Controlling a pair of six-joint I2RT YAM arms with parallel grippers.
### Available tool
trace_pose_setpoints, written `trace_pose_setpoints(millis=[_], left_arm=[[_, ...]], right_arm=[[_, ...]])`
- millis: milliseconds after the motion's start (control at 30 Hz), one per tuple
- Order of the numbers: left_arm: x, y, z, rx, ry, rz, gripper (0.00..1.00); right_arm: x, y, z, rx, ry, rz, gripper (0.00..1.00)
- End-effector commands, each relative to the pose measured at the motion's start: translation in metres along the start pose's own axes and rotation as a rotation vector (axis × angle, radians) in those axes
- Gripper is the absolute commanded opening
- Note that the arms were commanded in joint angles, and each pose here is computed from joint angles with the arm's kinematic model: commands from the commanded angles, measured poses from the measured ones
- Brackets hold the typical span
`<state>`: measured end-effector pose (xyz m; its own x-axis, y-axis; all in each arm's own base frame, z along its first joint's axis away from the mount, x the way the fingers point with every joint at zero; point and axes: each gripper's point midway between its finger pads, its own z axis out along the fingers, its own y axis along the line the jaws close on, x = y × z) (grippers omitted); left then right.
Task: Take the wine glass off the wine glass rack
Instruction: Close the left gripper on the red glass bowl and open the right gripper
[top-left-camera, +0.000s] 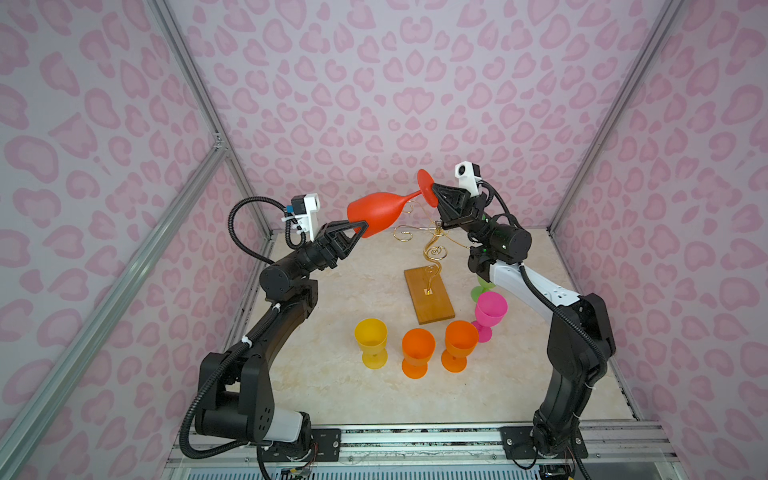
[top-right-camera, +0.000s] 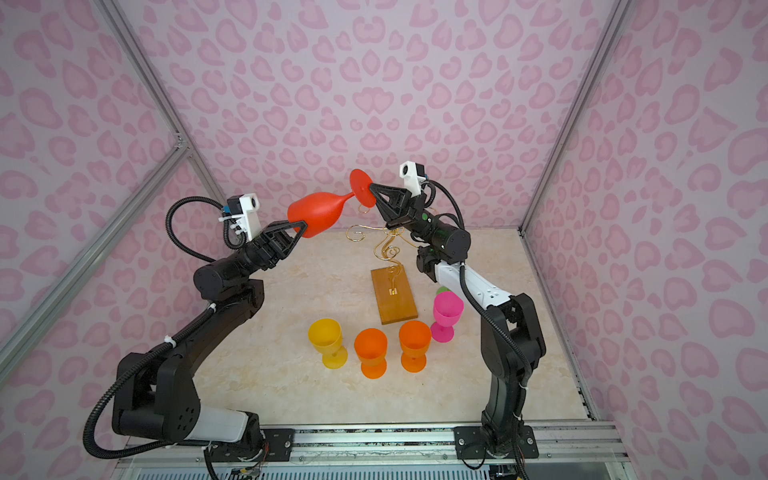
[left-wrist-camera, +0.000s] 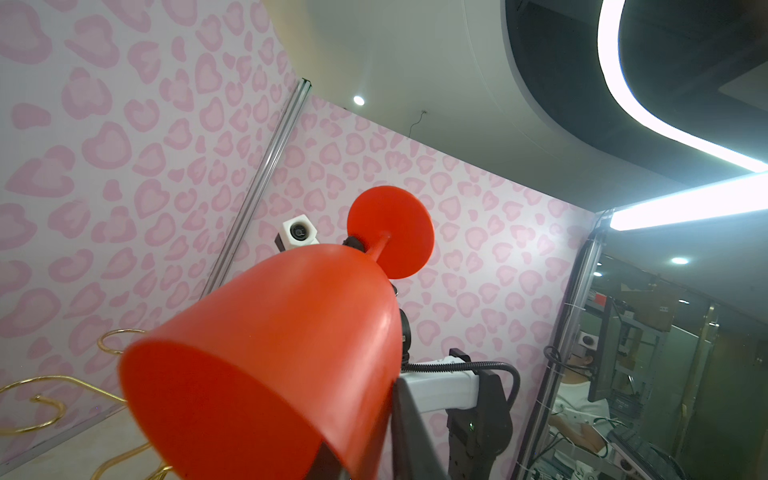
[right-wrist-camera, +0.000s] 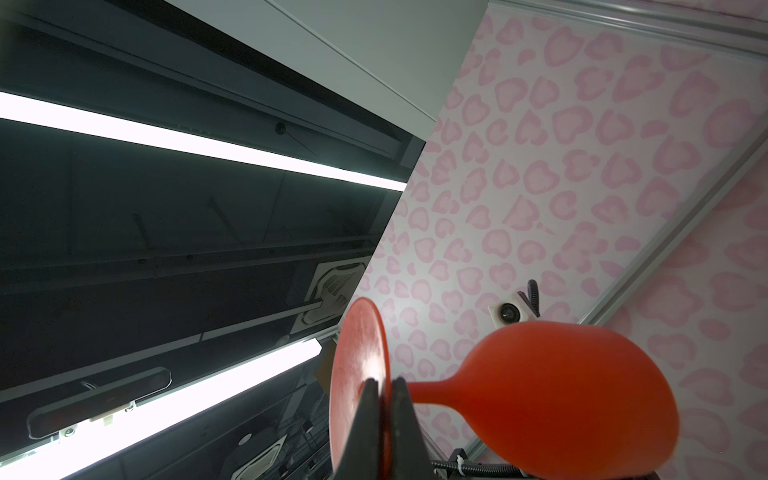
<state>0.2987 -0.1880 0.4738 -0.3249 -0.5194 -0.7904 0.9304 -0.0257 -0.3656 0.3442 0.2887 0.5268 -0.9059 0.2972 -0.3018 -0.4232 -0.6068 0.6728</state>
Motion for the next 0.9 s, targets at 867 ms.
trace_pose_setpoints(millis=[867], left_arm=[[-0.030,-0.077,0.009,-0.075,0.024,0.215,0.05]], right_arm=[[-0.045,0.030,-0.039,0.342,-0.046,-0.395,0.32]])
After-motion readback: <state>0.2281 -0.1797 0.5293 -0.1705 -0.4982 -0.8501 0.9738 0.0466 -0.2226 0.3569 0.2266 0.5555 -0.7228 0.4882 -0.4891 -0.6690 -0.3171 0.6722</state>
